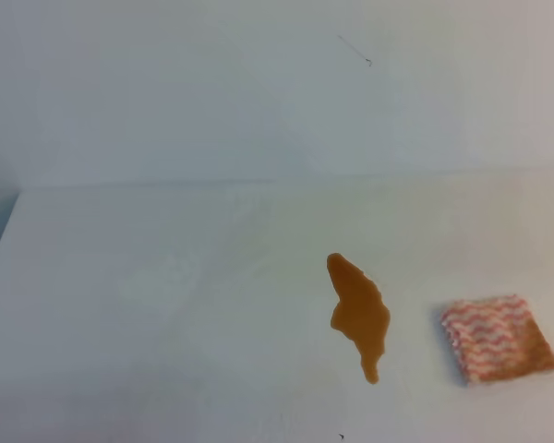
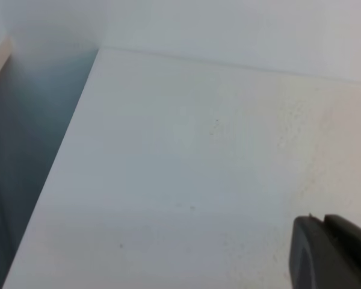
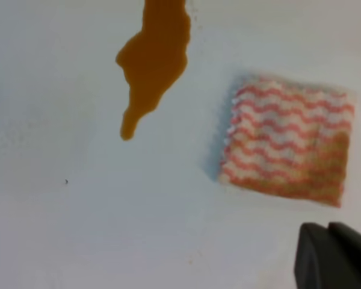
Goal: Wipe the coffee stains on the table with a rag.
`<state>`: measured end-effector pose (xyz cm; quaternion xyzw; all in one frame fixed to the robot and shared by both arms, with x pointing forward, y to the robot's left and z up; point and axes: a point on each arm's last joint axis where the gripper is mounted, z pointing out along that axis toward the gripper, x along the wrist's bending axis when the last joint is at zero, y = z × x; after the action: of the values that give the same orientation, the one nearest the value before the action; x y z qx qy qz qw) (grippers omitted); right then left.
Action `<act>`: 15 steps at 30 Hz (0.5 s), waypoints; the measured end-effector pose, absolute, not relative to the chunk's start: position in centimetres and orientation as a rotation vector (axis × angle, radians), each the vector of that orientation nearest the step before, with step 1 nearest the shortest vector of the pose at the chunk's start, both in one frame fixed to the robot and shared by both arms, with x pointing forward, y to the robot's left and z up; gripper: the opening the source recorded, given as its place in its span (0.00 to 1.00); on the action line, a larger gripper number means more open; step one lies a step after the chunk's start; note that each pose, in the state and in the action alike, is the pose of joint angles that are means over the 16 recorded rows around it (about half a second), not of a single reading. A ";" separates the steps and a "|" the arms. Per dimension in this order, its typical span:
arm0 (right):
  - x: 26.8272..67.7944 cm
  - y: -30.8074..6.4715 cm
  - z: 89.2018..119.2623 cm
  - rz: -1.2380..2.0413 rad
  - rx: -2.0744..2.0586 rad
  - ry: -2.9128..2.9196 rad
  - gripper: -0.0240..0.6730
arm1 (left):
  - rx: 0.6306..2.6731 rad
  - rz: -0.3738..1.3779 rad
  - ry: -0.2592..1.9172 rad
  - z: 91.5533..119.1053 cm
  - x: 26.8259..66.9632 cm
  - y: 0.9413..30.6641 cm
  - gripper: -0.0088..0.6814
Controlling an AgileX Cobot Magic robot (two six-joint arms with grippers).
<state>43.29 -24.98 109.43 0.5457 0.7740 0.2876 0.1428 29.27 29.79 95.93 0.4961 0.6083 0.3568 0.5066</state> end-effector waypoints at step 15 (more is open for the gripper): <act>50.2 -22.4 103.5 0.794 1.769 2.359 0.64 | 1.196 0.861 1.466 95.6 29.3 29.8 0.01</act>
<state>50.23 -22.43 103.49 0.5789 0.7717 0.2597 0.0439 29.27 29.79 95.64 0.4960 0.6080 0.3569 0.5069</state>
